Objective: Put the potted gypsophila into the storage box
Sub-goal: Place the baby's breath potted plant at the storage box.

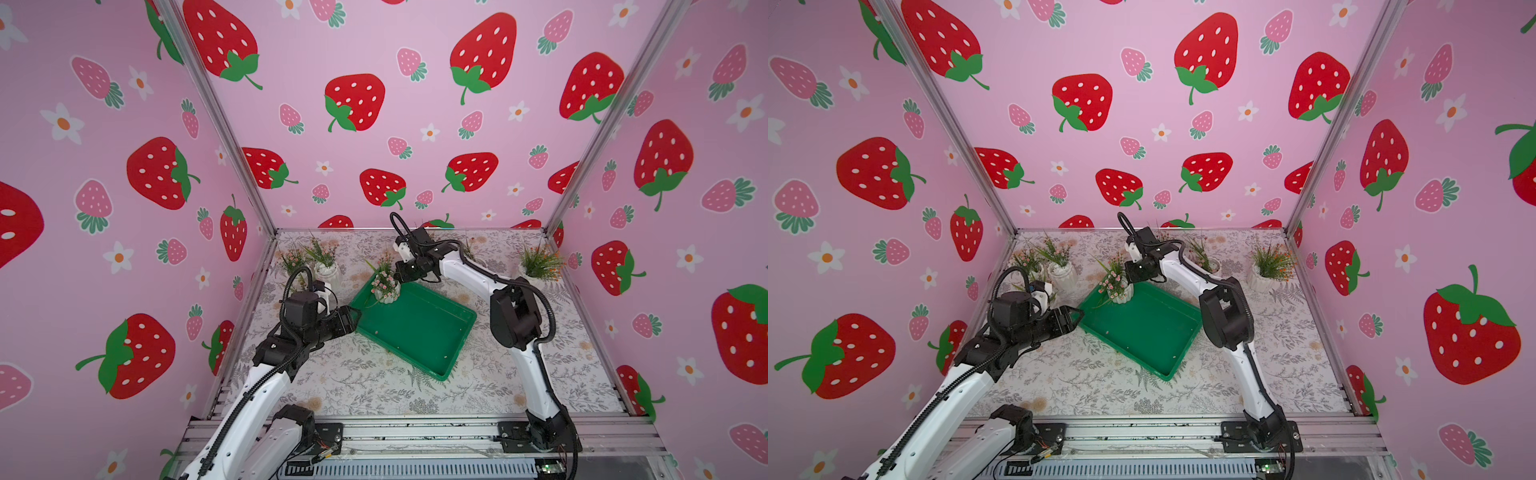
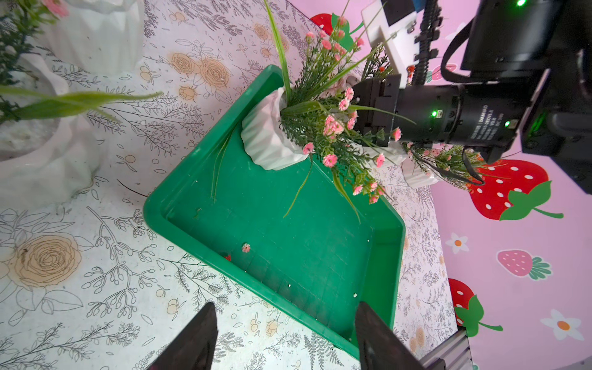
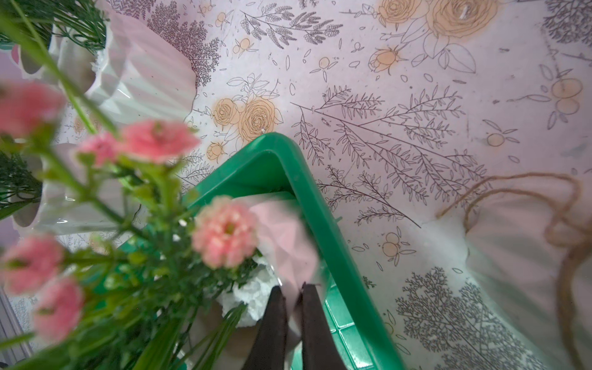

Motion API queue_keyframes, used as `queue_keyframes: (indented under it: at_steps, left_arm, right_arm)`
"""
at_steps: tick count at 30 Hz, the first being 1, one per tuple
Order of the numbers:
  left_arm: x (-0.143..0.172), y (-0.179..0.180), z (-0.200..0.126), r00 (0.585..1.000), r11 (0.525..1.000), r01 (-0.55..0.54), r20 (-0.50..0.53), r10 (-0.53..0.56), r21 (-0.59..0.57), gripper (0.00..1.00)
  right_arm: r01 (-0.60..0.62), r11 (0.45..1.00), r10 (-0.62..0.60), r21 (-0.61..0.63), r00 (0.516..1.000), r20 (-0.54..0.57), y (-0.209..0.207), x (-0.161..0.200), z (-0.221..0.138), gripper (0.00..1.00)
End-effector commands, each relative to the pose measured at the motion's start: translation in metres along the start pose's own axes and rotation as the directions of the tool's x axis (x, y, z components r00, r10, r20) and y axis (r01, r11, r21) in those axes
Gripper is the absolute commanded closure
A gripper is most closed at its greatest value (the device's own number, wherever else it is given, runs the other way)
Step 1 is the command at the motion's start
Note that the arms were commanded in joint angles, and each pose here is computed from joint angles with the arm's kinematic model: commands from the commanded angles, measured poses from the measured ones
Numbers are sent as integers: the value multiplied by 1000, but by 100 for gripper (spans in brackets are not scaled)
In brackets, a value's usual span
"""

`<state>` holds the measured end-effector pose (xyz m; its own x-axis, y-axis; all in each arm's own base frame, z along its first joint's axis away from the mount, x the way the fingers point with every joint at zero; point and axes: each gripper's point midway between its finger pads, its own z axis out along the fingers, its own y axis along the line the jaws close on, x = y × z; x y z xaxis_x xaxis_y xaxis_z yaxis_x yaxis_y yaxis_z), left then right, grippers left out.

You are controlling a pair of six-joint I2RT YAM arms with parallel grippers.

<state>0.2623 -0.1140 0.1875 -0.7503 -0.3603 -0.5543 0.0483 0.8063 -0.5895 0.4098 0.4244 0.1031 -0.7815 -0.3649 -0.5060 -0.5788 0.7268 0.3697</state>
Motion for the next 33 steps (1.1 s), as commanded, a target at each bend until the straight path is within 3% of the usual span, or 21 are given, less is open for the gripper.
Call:
queue_keyframes:
  at_steps: [1, 12, 16, 23, 28, 33]
  left_arm:
    - [4, 2, -1, 1000, 1000, 15, -13, -15, -1, 30]
    - [2, 2, -4, 1000, 1000, 13, -3, -13, -10, 29]
    - [-2, -1, -5, 1000, 1000, 9, 6, -9, -1, 29]
    - [-8, -22, -9, 999, 993, -29, 42, 25, 112, 28]
    - [-7, -55, -8, 996, 957, -83, 37, 76, 279, 28]
    - [-3, -79, -2, 989, 929, -148, 48, 140, 339, 29]
  right_arm:
    - [3, 999, -2, -35, 999, 49, 14, -19, -10, 92]
    - [19, 998, -15, -55, 998, 62, 22, -21, -25, 69]
    - [30, 999, -27, -41, 997, 79, 24, -19, -45, 67]
    - [59, 998, -55, -28, 990, 130, 28, 2, -100, 66]
    - [46, 998, -40, -33, 987, 155, 18, 29, -136, 67]
    - [18, 999, -11, -33, 978, 206, 4, 56, -176, 67]
